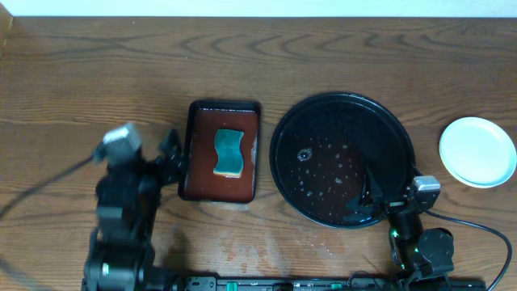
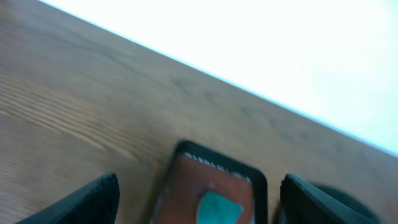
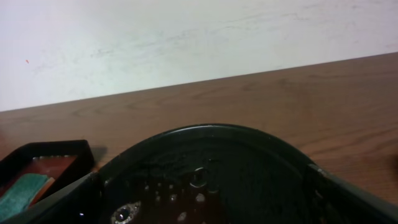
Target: Clean dirty plates on tray and stack at the side
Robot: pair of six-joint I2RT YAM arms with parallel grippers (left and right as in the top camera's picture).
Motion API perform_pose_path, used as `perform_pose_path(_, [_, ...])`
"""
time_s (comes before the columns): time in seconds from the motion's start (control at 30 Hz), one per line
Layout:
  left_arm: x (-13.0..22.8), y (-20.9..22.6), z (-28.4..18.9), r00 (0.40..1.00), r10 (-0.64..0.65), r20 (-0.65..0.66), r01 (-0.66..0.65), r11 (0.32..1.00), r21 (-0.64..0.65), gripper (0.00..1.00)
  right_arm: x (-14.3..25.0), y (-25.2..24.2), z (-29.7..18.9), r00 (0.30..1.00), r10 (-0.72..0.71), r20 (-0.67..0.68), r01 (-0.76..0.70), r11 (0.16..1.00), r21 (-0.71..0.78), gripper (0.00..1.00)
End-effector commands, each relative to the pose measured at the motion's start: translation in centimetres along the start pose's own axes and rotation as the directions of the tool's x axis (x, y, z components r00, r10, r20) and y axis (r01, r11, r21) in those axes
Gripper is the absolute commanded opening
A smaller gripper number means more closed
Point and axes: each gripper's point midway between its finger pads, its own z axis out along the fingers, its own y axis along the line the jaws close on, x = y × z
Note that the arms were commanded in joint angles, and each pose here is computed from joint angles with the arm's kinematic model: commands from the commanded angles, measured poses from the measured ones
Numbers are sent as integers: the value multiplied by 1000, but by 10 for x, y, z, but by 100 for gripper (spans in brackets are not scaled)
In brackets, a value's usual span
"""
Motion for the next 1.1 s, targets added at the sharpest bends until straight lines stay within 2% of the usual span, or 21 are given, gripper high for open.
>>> perform_pose_path(0.0, [-4,19,-23,985,-19,170,17,1000,13,83,1,0,0,1000,-14,-1,14,1000,2,99])
perform_pose_path(0.17, [3,39,-38,945,-37,324,33,999,20,83,1,0,0,1000,-14,-1,14,1000,2,99])
perform_pose_path(0.33, [15,48,-38,927,-40,372,33,999,26,83,1,0,0,1000,-14,-1,14,1000,2,99])
perform_pose_path(0.6, [51,65,-9,929,-42,367,34,999,27,83,1,0,0,1000,-14,-1,14,1000,2,99])
perform_pose_path(1.07, [89,81,2,977,-35,211,46,998,-47,83,1,0,0,1000,-14,-1,14,1000,2,99])
